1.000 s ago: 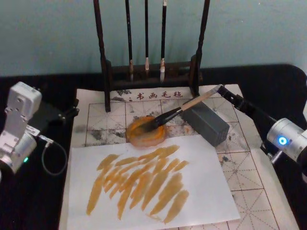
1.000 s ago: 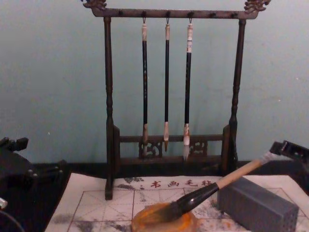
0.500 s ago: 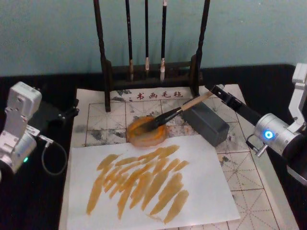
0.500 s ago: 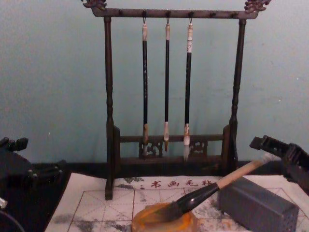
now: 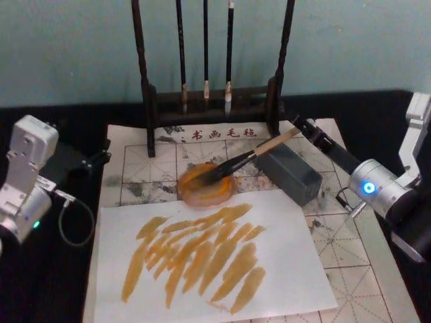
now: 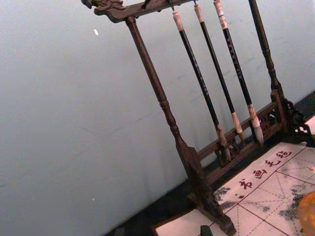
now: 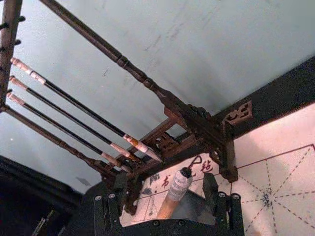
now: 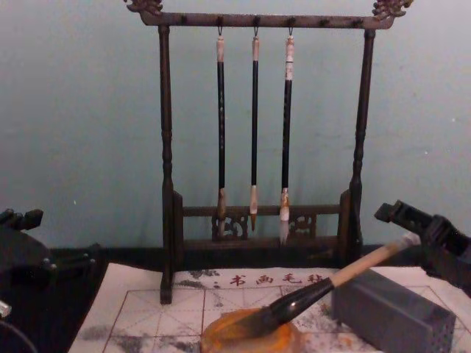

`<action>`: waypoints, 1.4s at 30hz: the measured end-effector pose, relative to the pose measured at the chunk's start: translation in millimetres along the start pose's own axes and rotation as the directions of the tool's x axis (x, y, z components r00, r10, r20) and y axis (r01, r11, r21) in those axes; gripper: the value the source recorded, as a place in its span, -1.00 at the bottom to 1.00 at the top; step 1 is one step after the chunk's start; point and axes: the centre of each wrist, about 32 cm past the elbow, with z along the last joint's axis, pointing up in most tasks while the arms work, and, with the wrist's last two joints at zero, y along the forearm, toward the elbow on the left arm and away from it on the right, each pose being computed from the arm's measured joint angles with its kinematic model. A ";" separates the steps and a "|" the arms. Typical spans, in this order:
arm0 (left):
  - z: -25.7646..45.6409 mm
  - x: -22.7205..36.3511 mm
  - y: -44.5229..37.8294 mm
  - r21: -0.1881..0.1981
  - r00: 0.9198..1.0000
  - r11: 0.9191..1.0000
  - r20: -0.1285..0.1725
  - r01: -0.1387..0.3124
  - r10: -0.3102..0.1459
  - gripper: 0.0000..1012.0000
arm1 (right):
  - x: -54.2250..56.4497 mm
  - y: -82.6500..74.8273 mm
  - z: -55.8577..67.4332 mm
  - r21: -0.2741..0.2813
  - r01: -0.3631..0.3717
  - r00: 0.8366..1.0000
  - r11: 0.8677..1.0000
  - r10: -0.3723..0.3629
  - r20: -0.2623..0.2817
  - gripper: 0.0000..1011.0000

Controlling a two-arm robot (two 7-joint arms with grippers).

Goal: Pick up the brush from the inkstone, write on the paper, then place the brush back to its original position.

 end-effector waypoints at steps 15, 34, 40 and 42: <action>0.0 0.0 0.0 0.000 1.000 1.000 0.000 0.000 0.000 0.98 | 4.4 4.3 -6.7 0.027 0.024 0.995 0.999 -0.022 -0.097 0.98; 0.0 0.0 0.0 0.000 1.000 1.000 0.000 0.000 0.000 0.98 | 4.4 4.8 -5.7 0.029 0.024 0.994 0.999 -0.020 -0.108 0.98; 0.0 0.0 0.0 0.000 1.000 1.000 0.000 0.000 0.000 0.98 | 4.3 4.7 -5.8 0.029 0.024 0.994 0.999 -0.020 -0.106 0.98; 0.0 0.0 0.0 0.000 1.000 1.000 0.000 0.000 0.000 0.98 | 4.3 4.7 -5.8 0.029 0.023 0.994 0.999 -0.020 -0.106 0.98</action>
